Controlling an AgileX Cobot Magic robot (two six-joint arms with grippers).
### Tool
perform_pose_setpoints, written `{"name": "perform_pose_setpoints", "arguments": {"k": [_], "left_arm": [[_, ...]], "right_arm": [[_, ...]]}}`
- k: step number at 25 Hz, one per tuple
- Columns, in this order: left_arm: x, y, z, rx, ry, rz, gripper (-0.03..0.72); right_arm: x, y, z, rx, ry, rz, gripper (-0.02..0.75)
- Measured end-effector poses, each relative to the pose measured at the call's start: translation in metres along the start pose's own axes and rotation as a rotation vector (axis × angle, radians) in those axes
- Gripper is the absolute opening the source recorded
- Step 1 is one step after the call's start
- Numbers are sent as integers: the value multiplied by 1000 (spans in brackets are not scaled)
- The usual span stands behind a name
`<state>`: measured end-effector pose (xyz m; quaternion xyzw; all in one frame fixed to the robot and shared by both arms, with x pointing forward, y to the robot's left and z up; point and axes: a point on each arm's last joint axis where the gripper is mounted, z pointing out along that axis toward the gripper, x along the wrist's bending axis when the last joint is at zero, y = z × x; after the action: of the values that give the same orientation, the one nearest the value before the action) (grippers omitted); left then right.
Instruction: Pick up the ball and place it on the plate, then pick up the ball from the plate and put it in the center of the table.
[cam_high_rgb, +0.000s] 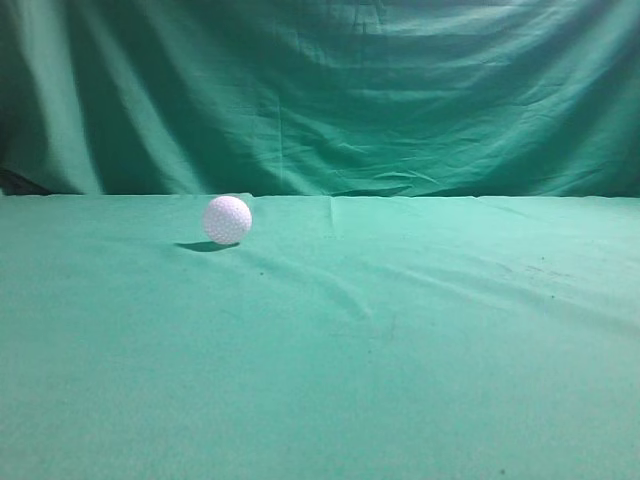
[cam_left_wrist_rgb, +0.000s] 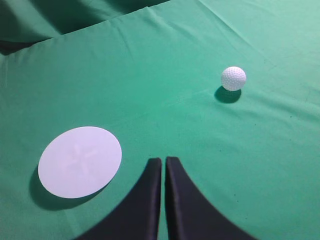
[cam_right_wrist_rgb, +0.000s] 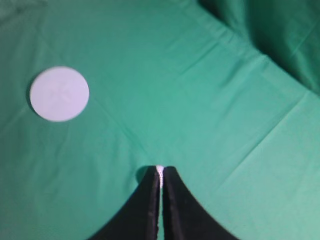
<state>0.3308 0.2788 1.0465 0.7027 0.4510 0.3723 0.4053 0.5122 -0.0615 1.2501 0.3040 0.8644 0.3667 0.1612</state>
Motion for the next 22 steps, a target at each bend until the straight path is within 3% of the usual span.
{"name": "perform_pose_setpoints", "arguments": {"k": [9, 17, 22], "left_arm": [[-1, 0, 0, -3, -6, -13, 0], [-4, 4, -14, -104, -17, -71, 0], [-12, 0, -32, -150, -50, -75, 0]], "right_arm": [[13, -22, -96, -124, -21, 39, 0], [28, -87, -116, -20, 24, 63, 0], [39, -135, -132, -92, 30, 79, 0]]}}
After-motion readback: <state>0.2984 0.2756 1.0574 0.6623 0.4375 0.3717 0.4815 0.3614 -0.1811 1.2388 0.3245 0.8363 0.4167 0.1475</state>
